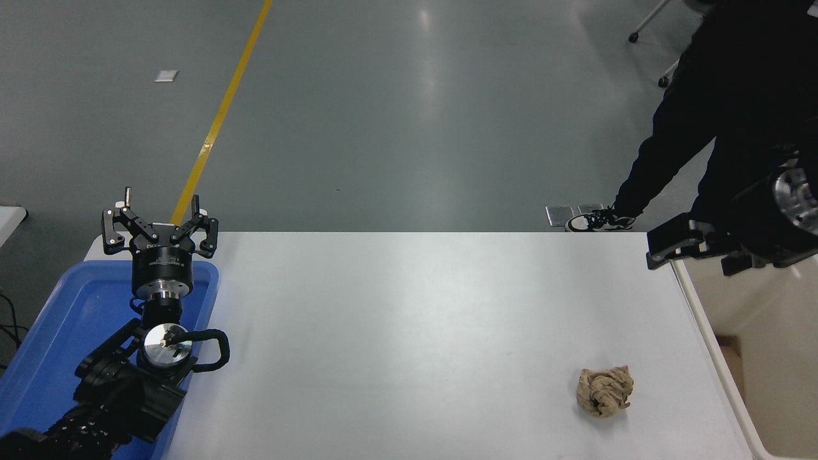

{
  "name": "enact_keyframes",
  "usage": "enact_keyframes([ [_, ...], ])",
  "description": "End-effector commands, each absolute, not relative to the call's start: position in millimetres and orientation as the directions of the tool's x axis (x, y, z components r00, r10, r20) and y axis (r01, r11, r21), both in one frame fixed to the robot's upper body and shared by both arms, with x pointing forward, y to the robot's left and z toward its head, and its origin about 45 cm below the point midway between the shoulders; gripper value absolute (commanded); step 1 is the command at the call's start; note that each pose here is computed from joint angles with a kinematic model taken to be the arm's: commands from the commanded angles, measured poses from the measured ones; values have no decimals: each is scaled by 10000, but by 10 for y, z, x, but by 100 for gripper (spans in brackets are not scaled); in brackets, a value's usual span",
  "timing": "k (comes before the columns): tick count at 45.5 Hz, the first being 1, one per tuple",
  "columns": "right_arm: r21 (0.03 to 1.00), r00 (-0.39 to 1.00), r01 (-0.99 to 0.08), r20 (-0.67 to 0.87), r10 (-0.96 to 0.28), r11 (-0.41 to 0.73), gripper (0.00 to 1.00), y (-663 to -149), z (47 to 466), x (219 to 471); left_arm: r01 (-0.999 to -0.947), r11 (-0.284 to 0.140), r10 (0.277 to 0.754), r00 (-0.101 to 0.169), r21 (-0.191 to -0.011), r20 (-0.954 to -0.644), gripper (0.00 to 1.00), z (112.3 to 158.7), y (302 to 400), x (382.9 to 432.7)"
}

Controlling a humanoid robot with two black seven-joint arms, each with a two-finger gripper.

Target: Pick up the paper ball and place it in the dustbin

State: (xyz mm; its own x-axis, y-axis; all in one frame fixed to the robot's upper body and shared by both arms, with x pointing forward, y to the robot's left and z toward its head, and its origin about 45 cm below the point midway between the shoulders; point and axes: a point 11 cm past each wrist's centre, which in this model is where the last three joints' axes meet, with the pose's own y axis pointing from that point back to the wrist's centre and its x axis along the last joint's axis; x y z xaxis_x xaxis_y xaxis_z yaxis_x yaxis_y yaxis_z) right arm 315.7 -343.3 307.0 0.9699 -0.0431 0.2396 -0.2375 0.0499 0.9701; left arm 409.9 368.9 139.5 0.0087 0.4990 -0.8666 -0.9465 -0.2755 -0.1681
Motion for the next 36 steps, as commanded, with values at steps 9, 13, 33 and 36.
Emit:
enact_keyframes([
  [9,9780,9824,-1793,1836,-327,1063,100,-3658,1403,2883,-9471,-2722,4997,120,-1702,-8661,99,1399,3683,4101],
  [13,9787,9830,-1830,1837,15,924,100,-3576,1110,2825,-9471,-2722,4997,120,-1702,-8661,99,1399,3683,4101],
  [33,9758,9723,-2173,2143,-938,-231,100,-3157,552,2715,-9476,-2710,4997,120,-1694,-8661,99,1399,3681,4101],
  [36,9751,9708,-2211,2183,-991,-171,100,-3184,541,2719,-9476,-2710,4997,120,-1694,-8661,99,1399,3681,4101],
])
